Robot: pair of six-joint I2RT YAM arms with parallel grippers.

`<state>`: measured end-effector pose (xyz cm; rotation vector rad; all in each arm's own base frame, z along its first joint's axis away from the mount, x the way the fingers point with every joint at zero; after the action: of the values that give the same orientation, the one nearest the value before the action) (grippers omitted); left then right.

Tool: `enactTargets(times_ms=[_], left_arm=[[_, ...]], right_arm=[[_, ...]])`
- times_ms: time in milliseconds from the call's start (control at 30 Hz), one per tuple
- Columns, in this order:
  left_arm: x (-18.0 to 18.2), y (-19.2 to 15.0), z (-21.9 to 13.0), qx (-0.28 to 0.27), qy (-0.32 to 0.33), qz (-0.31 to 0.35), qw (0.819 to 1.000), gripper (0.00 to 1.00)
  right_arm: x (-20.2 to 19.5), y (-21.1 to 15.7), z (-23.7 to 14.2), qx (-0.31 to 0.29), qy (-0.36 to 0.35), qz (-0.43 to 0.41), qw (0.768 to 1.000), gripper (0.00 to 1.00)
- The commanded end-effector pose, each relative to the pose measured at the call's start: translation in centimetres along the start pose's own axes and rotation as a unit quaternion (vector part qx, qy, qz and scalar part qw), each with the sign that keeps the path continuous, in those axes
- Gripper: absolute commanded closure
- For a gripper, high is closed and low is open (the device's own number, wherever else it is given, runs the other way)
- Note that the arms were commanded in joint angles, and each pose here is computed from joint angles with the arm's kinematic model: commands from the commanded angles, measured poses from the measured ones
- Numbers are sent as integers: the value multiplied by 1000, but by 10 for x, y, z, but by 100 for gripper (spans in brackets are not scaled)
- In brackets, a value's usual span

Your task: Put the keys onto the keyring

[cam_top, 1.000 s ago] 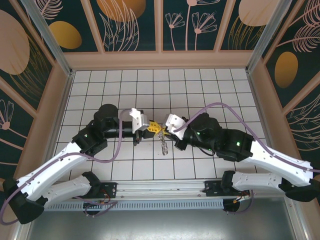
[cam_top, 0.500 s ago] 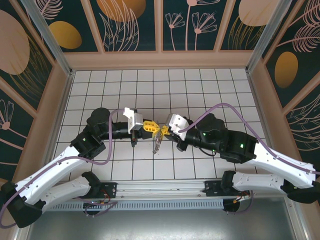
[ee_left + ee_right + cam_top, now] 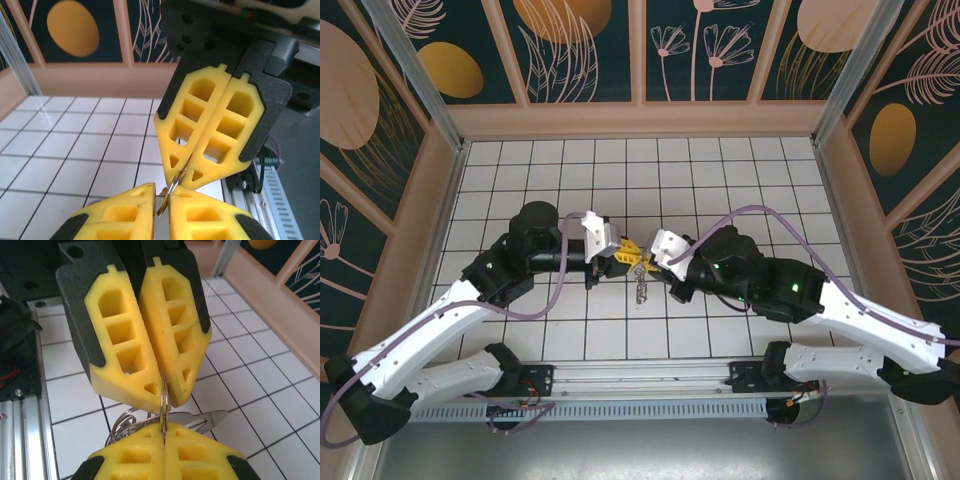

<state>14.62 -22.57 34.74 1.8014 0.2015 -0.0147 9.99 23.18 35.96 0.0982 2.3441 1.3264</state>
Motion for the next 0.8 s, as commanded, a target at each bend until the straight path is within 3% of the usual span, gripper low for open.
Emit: enactTargets(times_ms=[0,67,167,333,500,767], left_arm=[[0,-2,0,34,3,13,999,87],[1,-4,1,35,2,12,999,88],[-2,-3,1,23,-9,10,1000,100],[-10,3,-4,-29,-34,10,999,100],[-18,15,-10,-89,-55,19,994,100],[-23,20,-11,-130,-85,17,988,100]], right_arm=[[-5,5,1,17,-7,-5,1000,100],[-4,4,3,24,-5,-5,1000,100],[-5,6,3,25,-5,-2,1000,100],[-6,8,-3,0,-12,11,1000,100],[-2,2,0,-10,-8,14,1000,85],[-4,9,-8,-50,-12,11,999,84]])
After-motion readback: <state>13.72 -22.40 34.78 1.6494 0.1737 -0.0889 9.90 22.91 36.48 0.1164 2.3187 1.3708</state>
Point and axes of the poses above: each hand's point on the last joint's axis, 136 mm out from that joint toward the fingers, its own z axis out along the fingers, its own x axis along the line the jaws close on, y = z × x, the point moved 8 cm from there along -z, back along the fingers, and after that the axes turned 8 degrees about -z, right-handed, at the moved point
